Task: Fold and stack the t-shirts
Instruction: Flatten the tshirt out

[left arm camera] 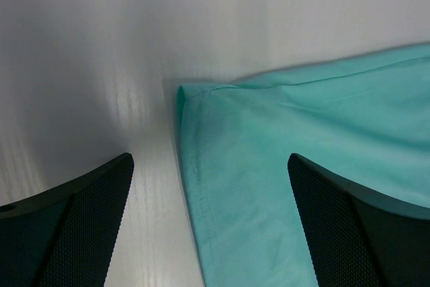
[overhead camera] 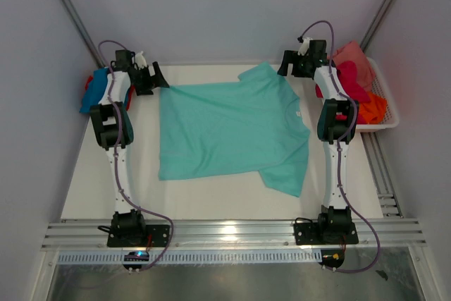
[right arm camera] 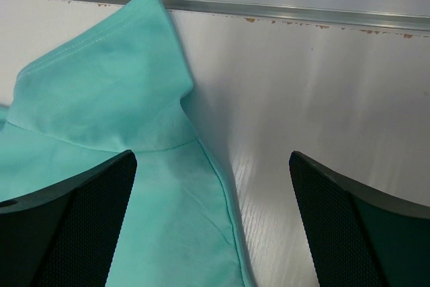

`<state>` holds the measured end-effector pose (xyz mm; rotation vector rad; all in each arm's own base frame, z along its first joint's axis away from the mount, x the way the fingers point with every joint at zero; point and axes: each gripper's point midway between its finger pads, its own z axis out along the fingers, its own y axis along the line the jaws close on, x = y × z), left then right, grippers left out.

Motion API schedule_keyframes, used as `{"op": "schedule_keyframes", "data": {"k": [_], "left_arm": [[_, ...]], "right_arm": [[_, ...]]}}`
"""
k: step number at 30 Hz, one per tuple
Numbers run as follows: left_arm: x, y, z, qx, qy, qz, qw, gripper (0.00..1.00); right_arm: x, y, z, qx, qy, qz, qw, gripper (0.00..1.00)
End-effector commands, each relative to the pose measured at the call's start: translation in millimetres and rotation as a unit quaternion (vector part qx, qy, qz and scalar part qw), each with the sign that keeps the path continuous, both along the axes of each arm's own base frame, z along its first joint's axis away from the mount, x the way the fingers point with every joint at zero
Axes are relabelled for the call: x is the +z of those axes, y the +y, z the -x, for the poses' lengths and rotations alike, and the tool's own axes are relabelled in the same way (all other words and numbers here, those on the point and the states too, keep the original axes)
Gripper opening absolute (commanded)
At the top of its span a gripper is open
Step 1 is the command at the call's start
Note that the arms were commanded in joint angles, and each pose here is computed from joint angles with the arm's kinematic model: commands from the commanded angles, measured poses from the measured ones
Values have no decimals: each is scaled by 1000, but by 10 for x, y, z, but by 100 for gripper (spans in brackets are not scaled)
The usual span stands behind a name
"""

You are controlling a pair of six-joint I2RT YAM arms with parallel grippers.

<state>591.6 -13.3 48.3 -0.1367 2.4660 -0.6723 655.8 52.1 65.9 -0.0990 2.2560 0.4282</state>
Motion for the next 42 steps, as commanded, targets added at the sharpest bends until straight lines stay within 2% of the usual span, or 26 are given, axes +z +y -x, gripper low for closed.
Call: {"op": "schedule_keyframes", "data": {"k": [1, 11, 25, 34, 35, 37, 42], "left_arm": [[-31, -44, -62, 4, -5, 24, 1000, 99], [-74, -71, -61, 0, -3, 32, 999, 99], [-84, -126, -6, -10, 5, 47, 999, 97], [-102, -152, 16, -15, 9, 54, 998, 80], [-100, -161, 16, -17, 9, 57, 998, 76], [-113, -169, 23, -17, 11, 59, 998, 72], [-150, -179, -5, -19, 7, 63, 998, 49]], "right_arm": [[340, 81, -182, 9, -53, -33, 998, 99], [383, 381, -121, 49, -43, -122, 990, 99], [243, 463, -120, 39, -22, -167, 985, 99], [235, 511, -111, 49, -21, -181, 982, 98], [239, 524, -109, 51, -22, -181, 982, 90], [240, 536, -97, 58, -22, -185, 981, 85], [226, 562, -78, 62, -17, -193, 979, 71]]}}
